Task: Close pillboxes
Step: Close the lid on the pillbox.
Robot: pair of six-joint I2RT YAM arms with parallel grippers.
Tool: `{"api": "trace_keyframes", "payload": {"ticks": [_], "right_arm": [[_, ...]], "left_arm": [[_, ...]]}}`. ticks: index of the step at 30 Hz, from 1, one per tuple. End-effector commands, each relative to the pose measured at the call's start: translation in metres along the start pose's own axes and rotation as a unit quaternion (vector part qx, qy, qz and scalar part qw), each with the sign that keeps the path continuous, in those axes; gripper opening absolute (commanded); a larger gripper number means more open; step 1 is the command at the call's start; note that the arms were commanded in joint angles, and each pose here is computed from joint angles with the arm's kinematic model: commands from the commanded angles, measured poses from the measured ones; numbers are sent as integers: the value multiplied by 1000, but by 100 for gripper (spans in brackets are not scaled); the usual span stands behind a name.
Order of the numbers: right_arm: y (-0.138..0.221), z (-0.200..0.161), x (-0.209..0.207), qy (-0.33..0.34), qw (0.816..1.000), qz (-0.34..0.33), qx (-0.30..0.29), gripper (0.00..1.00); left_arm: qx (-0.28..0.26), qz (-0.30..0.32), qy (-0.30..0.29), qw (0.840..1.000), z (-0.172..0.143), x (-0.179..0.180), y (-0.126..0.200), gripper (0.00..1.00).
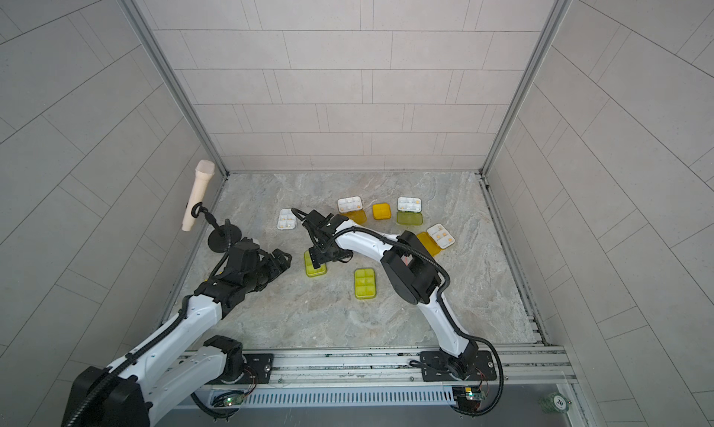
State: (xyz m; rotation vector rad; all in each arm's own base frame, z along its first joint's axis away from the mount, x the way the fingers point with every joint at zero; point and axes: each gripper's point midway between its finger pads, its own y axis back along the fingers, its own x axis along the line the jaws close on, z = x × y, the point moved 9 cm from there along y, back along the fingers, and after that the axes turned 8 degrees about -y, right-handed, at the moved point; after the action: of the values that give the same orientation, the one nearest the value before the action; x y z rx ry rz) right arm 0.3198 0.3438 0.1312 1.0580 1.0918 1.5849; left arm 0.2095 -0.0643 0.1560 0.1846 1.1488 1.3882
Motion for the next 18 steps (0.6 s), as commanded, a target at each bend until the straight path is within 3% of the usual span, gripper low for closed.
{"api": "trace_keyframes", "payload": {"ticks": [1,8,18], "right_arm": [[-4,-8,-3,5,1000,-24,11,90],[10,4,20,7,1000,11,-11,92],[-3,13,33,-7,1000,13,-18,93]], "left_arm": [[-1,11,6,1000,-2,5,-1,87],[-12,7,14,1000,0,4,5,87],[-25,16,19,999,-2,9,13,87]]}}
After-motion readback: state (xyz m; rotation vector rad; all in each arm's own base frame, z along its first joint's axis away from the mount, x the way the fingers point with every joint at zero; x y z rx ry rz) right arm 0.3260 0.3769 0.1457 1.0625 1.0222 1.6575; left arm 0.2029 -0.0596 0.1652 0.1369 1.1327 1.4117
